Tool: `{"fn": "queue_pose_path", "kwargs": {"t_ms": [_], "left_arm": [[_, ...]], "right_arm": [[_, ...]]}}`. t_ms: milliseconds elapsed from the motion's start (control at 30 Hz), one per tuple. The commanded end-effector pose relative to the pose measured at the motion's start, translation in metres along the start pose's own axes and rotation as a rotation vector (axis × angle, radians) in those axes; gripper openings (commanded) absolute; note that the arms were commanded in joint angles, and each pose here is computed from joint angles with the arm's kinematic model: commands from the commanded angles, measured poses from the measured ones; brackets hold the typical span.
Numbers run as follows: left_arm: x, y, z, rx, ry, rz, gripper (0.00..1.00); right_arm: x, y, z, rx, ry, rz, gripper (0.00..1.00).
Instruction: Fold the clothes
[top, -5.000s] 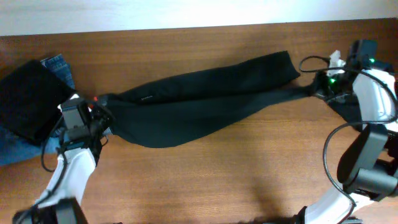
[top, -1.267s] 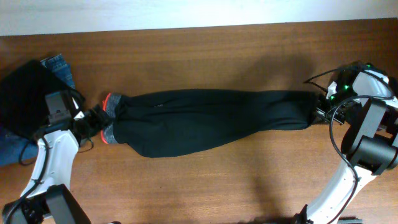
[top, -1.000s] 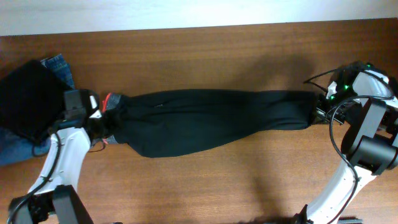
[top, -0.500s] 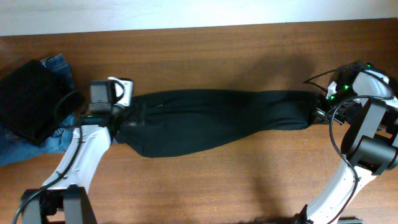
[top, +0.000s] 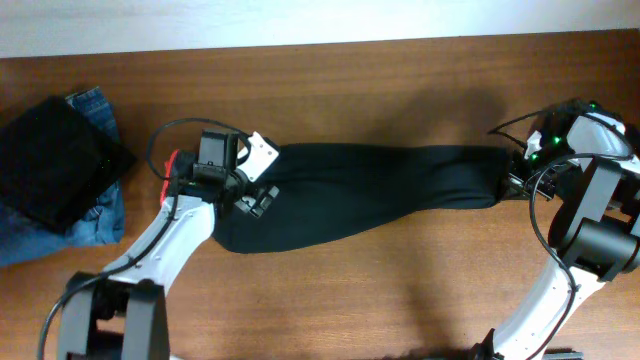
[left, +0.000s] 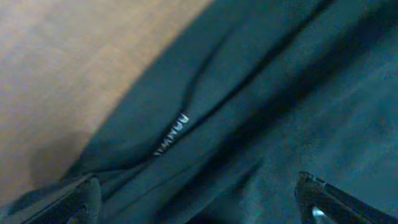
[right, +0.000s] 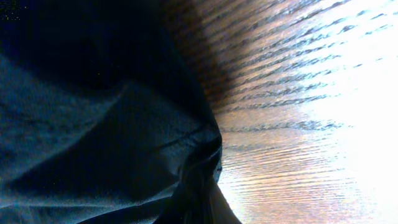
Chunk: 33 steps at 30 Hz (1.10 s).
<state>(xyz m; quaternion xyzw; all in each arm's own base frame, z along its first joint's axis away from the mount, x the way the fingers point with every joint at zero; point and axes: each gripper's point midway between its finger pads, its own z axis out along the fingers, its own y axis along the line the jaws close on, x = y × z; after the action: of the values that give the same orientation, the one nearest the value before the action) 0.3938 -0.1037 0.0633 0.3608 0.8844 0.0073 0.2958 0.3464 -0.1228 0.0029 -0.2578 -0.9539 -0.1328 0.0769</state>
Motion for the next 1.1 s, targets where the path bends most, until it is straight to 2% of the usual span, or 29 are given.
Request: {"fn": "queue_pose_path", "kwargs": {"t_ms": [0,100,267,300,333,500,667,900,1067], "left_arm": [[0.007,-0.011,0.01,0.037,0.031,-0.002,0.99],[0.002,-0.018,0.009,0.08,0.002,-0.025,0.99],[0.001,-0.019,0.01,0.082,-0.003,0.023,0.89],[0.002,-0.019,0.011,0.084,0.0,0.039,0.82],[0.004,-0.02,0.013,0.088,0.005,0.061,0.8],[0.009,-0.021,0.026,0.091,0.016,0.101,0.8],[-0.001,-0.014,0.036,0.058,-0.028,0.106,0.8],[0.003,-0.015,0.048,0.062,-0.023,0.106,0.7],[0.007,-0.017,0.052,0.071,-0.009,0.104,0.7]], "right_arm": [[0.002,-0.018,0.011,0.084,0.018,0.007,0.04],[0.002,-0.018,0.011,0.084,0.019,0.006,0.04],[0.002,-0.018,0.011,0.084,0.019,0.007,0.04],[0.002,-0.018,0.011,0.084,0.018,0.007,0.04],[0.002,-0.018,0.011,0.084,0.019,0.007,0.04],[0.002,-0.018,0.011,0.084,0.019,0.007,0.04],[0.002,-0.018,0.011,0.084,0.019,0.007,0.04],[0.002,-0.018,0.011,0.084,0.019,0.007,0.04],[0.002,-0.018,0.011,0.084,0.019,0.007,0.04]]}}
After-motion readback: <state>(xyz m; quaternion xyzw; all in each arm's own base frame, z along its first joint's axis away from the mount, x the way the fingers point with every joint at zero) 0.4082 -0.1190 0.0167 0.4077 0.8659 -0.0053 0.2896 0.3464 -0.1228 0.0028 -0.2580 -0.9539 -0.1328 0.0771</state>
